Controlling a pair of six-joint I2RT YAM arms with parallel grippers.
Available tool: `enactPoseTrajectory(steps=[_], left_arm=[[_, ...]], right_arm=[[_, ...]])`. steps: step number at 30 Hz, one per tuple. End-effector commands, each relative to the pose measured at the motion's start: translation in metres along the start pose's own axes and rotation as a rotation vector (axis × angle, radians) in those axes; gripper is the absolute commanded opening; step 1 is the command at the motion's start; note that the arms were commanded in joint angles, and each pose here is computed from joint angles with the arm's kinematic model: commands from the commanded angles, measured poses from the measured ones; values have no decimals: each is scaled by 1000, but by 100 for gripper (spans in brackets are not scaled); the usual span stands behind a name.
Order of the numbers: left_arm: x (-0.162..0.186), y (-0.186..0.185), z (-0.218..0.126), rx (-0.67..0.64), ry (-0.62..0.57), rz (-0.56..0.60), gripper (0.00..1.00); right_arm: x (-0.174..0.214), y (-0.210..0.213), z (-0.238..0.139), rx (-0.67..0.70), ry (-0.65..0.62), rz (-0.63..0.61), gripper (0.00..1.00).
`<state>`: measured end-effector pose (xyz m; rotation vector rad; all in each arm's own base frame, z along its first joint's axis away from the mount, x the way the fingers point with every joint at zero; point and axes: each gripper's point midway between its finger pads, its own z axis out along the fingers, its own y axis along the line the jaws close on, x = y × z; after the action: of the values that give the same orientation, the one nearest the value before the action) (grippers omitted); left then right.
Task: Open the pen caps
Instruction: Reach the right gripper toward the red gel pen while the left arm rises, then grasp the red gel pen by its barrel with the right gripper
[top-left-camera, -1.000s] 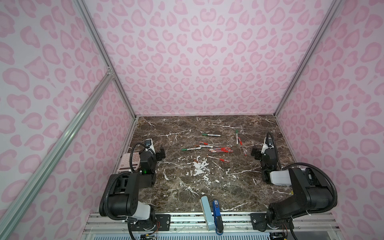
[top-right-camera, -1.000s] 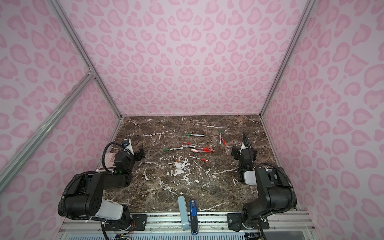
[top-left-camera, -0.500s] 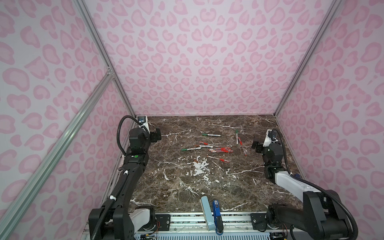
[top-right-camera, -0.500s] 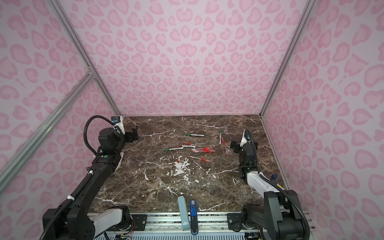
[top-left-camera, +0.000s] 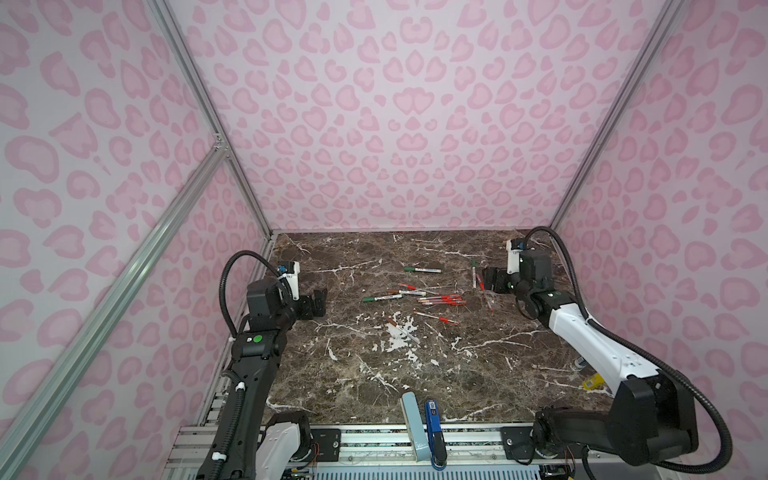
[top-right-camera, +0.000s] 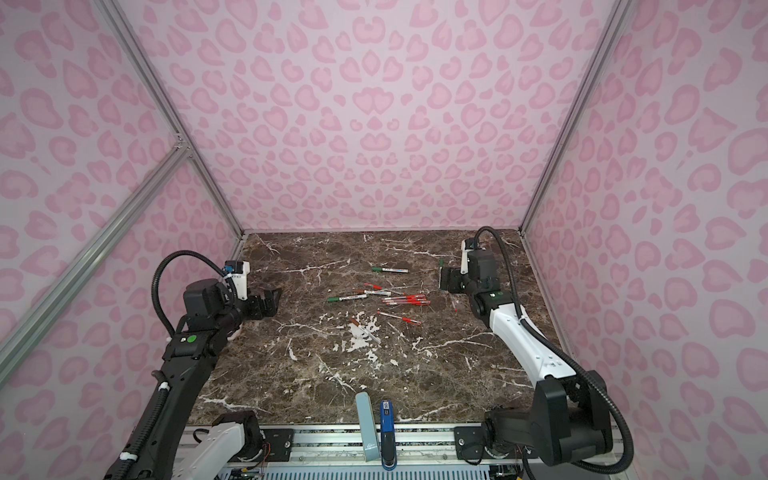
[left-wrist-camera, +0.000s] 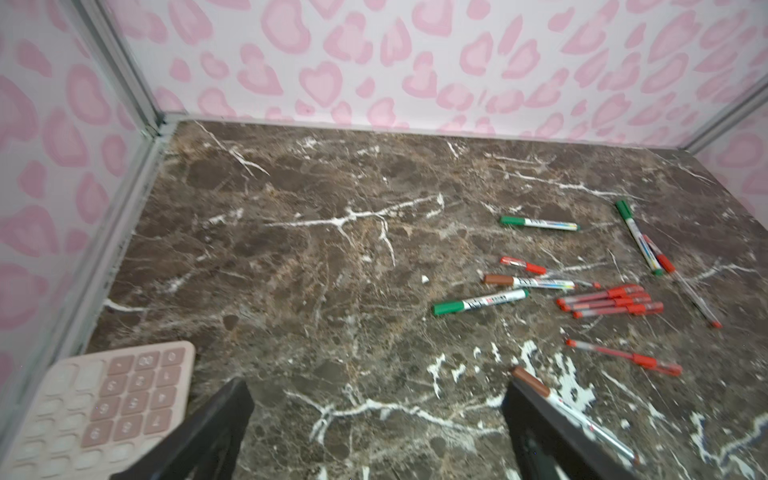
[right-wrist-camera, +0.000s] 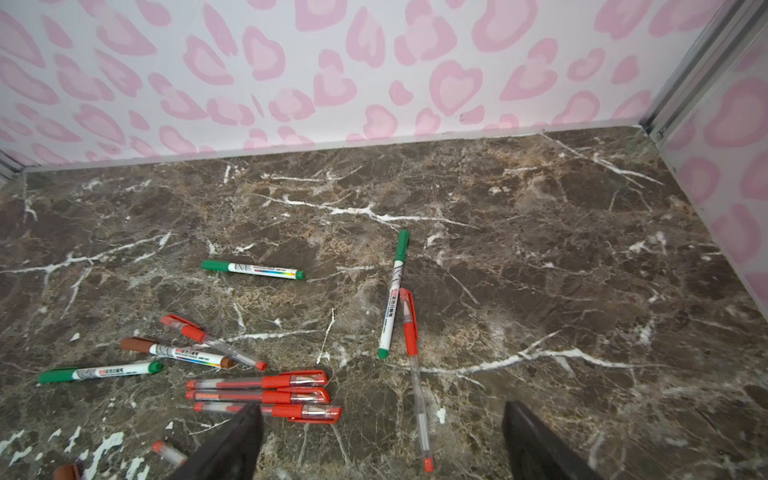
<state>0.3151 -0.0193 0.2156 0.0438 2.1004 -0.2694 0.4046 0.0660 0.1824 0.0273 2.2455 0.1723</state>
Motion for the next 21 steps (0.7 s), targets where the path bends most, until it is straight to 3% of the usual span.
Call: enactPoseTrajectory(steps=[1, 12, 21], left_arm=[[-5, -9, -2, 58, -55, 13, 97], [-5, -11, 3, 81, -57, -2, 97], [-9, -11, 0, 73, -61, -7, 97]], right_arm=[[32, -5, 13, 31, 198, -37, 84], [82, -15, 77, 78, 538, -89, 60], [103, -30, 102, 124, 655, -93, 42]])
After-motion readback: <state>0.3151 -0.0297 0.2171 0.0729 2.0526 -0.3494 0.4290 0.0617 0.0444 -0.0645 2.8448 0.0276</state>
